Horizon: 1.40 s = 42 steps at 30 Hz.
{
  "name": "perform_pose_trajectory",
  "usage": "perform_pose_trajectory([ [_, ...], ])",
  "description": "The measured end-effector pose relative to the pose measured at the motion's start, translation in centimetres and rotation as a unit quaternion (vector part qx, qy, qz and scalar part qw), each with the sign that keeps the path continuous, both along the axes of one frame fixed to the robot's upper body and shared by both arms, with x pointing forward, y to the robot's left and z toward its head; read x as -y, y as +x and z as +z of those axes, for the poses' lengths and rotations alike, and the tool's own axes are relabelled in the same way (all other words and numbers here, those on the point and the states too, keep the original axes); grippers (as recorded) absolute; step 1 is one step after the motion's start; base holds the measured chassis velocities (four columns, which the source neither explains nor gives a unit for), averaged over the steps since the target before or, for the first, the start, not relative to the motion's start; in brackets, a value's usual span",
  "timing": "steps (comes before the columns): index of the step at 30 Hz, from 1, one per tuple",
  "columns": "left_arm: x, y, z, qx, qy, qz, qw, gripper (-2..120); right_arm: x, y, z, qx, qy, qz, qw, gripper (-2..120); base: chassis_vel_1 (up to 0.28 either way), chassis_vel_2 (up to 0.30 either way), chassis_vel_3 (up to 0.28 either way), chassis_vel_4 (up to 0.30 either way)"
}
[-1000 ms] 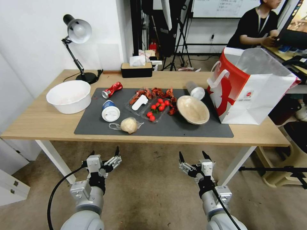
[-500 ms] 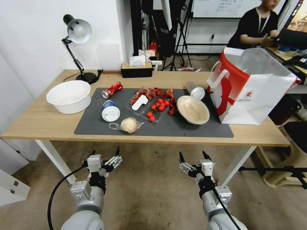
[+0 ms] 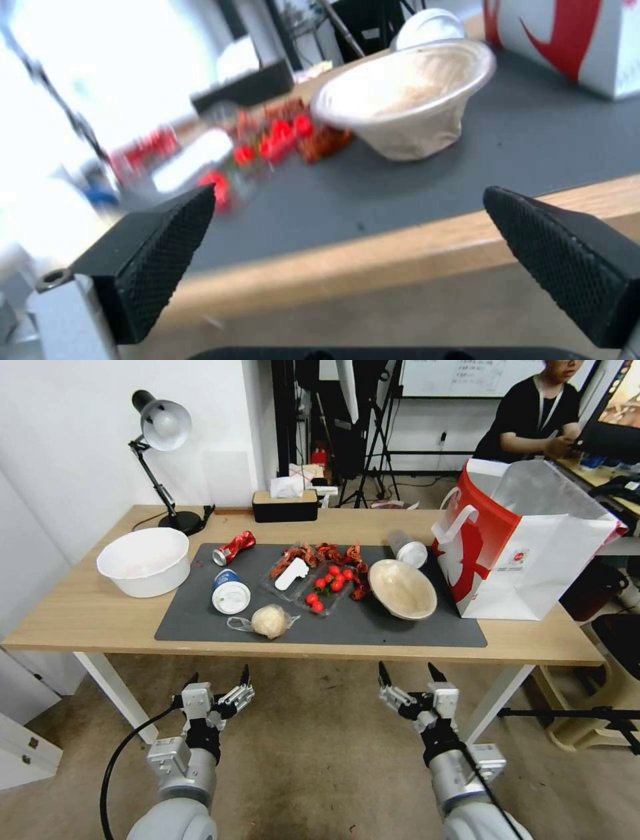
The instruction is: Pick up the trash from the table and place it into the takeout bag.
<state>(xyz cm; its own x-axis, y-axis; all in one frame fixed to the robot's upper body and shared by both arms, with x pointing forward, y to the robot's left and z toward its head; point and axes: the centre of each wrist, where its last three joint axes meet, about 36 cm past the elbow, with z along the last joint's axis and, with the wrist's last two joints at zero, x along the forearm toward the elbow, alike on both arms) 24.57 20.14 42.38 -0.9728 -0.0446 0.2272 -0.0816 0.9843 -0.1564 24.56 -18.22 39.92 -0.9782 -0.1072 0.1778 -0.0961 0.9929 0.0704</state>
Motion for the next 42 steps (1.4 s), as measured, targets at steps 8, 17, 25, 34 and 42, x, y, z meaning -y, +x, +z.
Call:
perform_pose_trajectory([
  [8,-0.1,0.1,-0.3,0.001,0.001,0.001,1.0000,100,0.5,0.0,2.3,0.024,0.062,-0.002,0.998,100,0.000,0.000,0.000,0.000],
  [17,-0.2,0.2,-0.7,0.004,0.000,-0.001,1.0000,100,2.4,2.3,5.9,0.003,0.364,-0.061,0.929,100,0.000,0.000,0.000,0.000],
  [25,-0.4,0.2,-0.6,0.007,-0.004,0.000,1.0000,100,2.6,5.2,6.6,0.000,0.455,-0.083,0.887,100,0.000,0.000,0.000,0.000],
  [34,-0.7,0.1,-0.7,0.024,-0.005,0.001,0.9997,100,3.2,9.7,6.3,-0.017,0.489,-0.109,0.865,100,0.000,0.000,0.000,0.000],
  [42,-0.8,0.0,-0.6,0.025,-0.003,0.003,0.9997,100,3.1,12.6,6.8,-0.038,0.495,-0.127,0.859,94,0.000,0.000,0.000,0.000],
])
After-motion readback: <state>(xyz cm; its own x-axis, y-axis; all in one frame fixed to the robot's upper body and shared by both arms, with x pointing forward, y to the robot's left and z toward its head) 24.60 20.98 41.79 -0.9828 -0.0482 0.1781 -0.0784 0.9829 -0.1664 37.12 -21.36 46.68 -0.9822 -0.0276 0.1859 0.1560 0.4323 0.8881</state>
